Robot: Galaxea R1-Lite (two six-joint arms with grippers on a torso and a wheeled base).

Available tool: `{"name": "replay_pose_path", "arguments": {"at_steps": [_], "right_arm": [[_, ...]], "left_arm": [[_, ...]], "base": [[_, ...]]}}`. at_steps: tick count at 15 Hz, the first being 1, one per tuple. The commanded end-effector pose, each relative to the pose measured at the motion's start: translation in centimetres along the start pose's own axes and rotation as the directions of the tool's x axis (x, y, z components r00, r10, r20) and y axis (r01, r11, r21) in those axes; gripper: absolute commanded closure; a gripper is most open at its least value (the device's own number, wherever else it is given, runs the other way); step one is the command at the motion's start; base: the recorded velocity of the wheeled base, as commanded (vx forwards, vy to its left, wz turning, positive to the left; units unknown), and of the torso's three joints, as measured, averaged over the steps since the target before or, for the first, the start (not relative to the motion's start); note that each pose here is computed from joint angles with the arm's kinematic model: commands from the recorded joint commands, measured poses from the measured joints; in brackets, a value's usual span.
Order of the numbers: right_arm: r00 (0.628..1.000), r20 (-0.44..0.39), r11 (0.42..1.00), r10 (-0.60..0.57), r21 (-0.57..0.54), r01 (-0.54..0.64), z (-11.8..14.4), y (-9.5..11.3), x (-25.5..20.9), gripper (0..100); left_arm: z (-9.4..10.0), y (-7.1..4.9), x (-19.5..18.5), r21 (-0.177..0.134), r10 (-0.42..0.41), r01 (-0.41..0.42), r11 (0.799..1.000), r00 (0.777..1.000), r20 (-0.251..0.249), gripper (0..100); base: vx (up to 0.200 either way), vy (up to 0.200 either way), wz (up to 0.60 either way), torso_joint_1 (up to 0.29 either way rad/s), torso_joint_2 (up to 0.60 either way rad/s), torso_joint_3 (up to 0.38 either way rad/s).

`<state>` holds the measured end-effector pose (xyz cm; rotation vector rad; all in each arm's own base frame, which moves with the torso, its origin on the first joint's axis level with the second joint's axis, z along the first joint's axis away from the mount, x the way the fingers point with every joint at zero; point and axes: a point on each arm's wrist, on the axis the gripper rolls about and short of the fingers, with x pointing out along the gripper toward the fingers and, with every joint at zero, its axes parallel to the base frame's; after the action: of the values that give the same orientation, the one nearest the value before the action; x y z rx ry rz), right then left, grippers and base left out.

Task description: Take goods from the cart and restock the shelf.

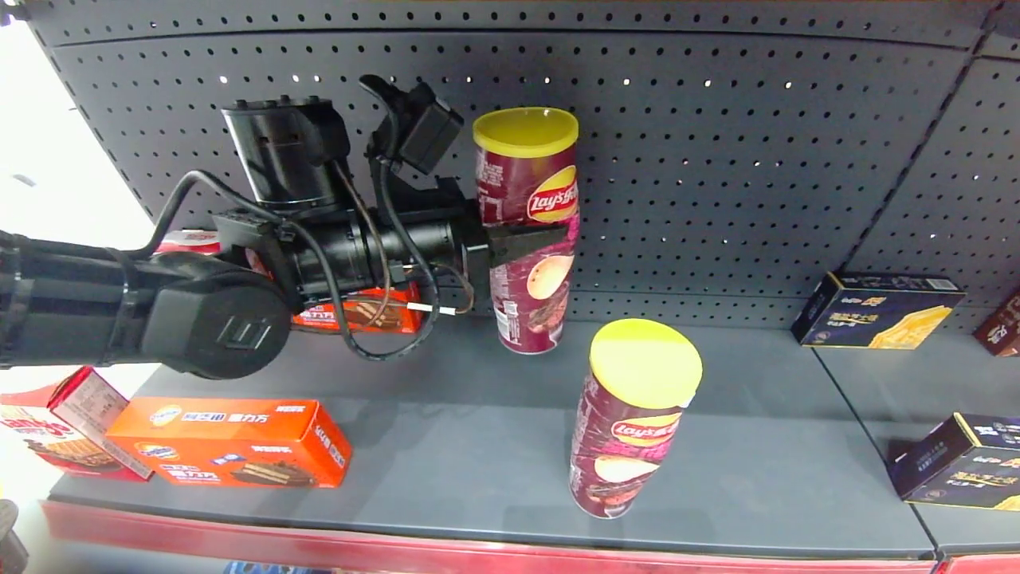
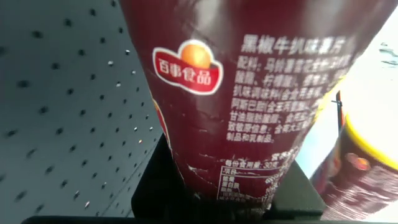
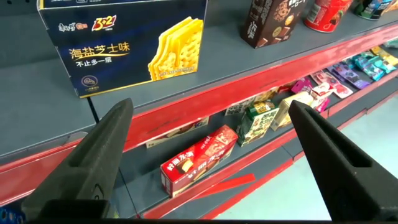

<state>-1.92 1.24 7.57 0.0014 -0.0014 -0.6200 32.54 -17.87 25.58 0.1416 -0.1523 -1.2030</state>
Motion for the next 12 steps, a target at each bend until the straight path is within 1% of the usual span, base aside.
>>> {"name": "replay_pose_path", "arguments": {"at_steps": [1, 2, 3, 4, 6, 9, 12], "right_arm": [[1.000, -0.001, 1.000, 0.000, 0.000, 0.000, 0.0, 0.0, 0.0, 0], [1.000, -0.001, 1.000, 0.000, 0.000, 0.000, 0.0, 0.0, 0.0, 0], [1.000, -0.001, 1.000, 0.000, 0.000, 0.000, 0.0, 0.0, 0.0, 0], [1.000, -0.001, 1.000, 0.000, 0.000, 0.000, 0.0, 0.0, 0.0, 0], [1.000, -0.001, 1.000, 0.000, 0.000, 0.000, 0.0, 0.0, 0.0, 0], [1.000, 0.001, 1.000, 0.000, 0.000, 0.000, 0.0, 0.0, 0.0, 0], [1.000, 0.001, 1.000, 0.000, 0.000, 0.000, 0.0, 0.0, 0.0, 0]], "left_arm": [[-1.9, 1.3, 1.6, -0.015, -0.024, 0.024, 1.000, 1.000, -0.012, 100], [-2.4, 1.8, 2.2, -0.015, -0.061, 0.061, 0.998, 0.998, -0.005, 100], [-2.4, 1.8, 2.2, -0.015, -0.061, 0.061, 0.998, 0.998, -0.005, 100], [-3.0, 2.3, 2.3, -0.019, -0.088, 0.088, 0.996, 0.996, -0.006, 100], [-4.3, 2.6, 2.7, -0.034, -0.091, 0.090, 0.995, 0.996, -0.023, 100], [-5.9, 2.9, 3.4, -0.048, -0.094, 0.092, 0.995, 0.995, -0.038, 100], [-6.7, 3.5, 4.4, -0.043, -0.094, 0.093, 0.995, 0.995, -0.032, 100]], "base": [[0.000, 0.000, 0.00, 0.000, 0.00, 0.000], [0.000, 0.000, 0.00, 0.000, 0.00, 0.000], [0.000, 0.000, 0.00, 0.000, 0.00, 0.000], [0.000, 0.000, 0.00, 0.000, 0.00, 0.000], [0.000, 0.000, 0.00, 0.000, 0.00, 0.000], [0.000, 0.000, 0.00, 0.000, 0.00, 0.000], [0.000, 0.000, 0.00, 0.000, 0.00, 0.000]]}}
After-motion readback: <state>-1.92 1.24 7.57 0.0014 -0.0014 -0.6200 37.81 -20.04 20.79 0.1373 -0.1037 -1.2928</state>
